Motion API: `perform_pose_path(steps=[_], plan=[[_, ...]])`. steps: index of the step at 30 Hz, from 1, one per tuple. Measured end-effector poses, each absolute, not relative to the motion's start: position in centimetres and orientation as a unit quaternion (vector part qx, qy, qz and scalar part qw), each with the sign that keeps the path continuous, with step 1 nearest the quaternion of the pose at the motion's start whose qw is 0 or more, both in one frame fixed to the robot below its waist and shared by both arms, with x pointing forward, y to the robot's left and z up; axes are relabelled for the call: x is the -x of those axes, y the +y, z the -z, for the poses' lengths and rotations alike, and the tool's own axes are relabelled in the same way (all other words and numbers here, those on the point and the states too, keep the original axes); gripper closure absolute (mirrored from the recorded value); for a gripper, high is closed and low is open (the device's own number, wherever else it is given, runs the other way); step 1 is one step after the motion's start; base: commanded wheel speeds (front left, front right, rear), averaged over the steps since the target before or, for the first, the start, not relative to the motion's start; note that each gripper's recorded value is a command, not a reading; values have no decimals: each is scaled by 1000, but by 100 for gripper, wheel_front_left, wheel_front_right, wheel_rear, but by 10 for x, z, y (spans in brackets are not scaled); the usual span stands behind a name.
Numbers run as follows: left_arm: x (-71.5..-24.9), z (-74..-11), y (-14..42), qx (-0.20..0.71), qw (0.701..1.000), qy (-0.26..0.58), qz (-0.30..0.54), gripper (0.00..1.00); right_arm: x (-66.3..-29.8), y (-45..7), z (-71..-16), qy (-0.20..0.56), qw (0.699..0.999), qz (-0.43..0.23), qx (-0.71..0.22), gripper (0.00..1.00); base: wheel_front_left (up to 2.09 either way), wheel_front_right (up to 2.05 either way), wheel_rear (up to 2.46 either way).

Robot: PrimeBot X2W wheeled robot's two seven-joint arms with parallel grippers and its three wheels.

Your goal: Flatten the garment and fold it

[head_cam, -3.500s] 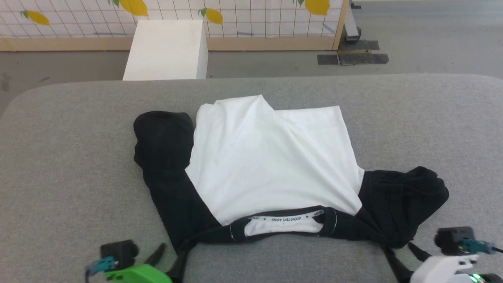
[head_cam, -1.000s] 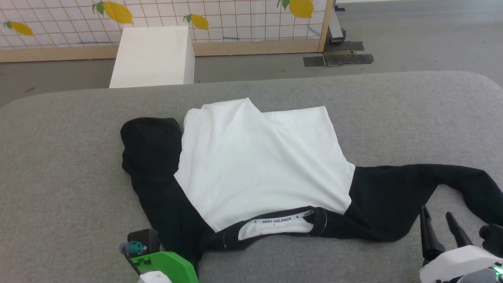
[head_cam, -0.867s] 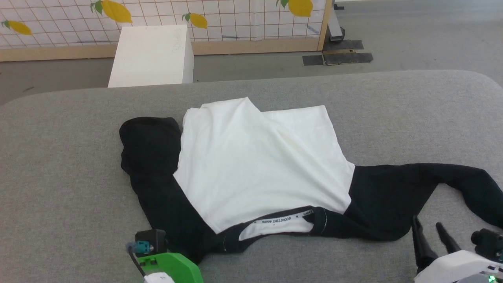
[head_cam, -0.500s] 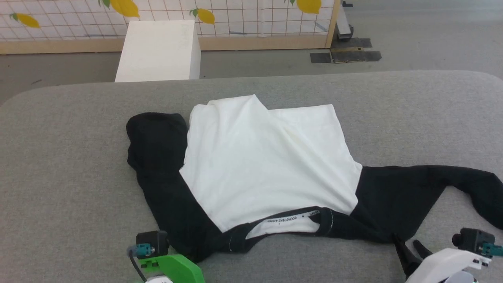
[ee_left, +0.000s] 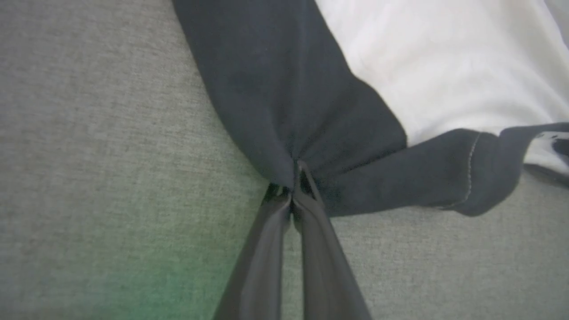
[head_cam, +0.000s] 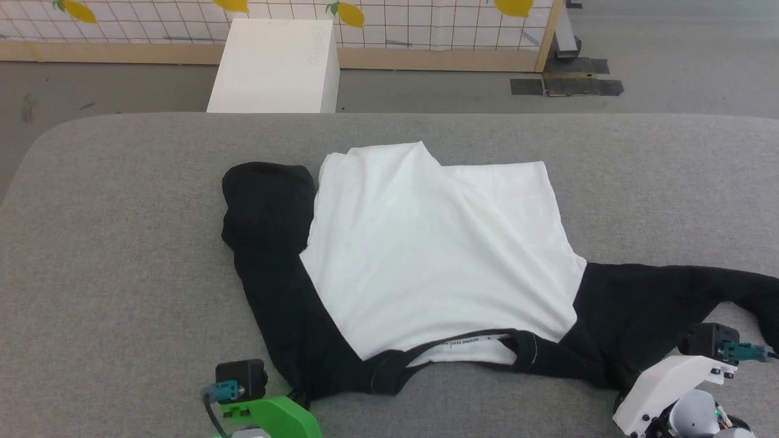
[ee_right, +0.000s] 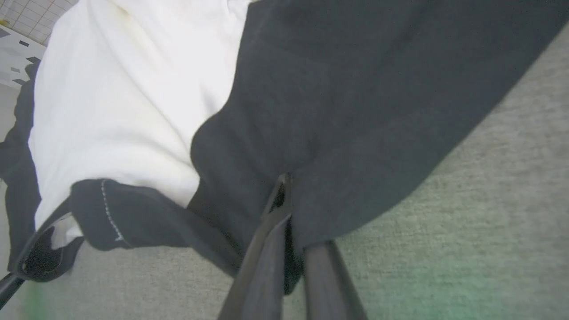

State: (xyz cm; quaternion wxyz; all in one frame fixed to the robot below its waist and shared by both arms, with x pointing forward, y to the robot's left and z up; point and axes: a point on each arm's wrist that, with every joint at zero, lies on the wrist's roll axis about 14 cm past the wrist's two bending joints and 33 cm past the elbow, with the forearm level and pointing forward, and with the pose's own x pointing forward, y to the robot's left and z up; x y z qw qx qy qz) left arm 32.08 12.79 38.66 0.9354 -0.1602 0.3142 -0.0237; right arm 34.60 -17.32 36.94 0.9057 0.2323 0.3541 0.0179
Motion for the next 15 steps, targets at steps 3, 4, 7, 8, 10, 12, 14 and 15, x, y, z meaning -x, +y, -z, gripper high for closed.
perform_pose_path(steps=[3, 4, 7, 8, 10, 12, 14, 15], plan=[[-325, -393, 131, 161, 943, 291, 22, 100, -347, -175, -373, 345, 910, -15, -229, 100, 0, 0, 0], [-328, -397, 132, 163, 946, 279, 21, 100, -347, -176, -375, 340, 912, -13, -229, 100, 0, 0, 0], [-343, -422, 134, 198, 955, 221, 22, 100, -352, -179, -390, 314, 922, -15, -227, 100, 0, 0, 0], [-350, -432, 134, 209, 957, 201, 26, 100, -355, -181, -399, 300, 928, -16, -221, 100, 0, 0, 0], [-362, -451, 132, 219, 960, 168, 40, 100, -363, -185, -419, 274, 939, -20, -205, 100, 0, 0, 0], [-377, -476, 129, 226, 964, 130, 60, 100, -374, -188, -444, 249, 951, -27, -180, 100, 0, 0, 0], [-391, -499, 128, 225, 967, 97, 76, 100, -386, -189, -468, 226, 963, -33, -145, 100, 0, 0, 0], [-401, -516, 129, 218, 969, 75, 88, 100, -396, -190, -487, 212, 970, -35, -112, 100, 0, 0, 0]])
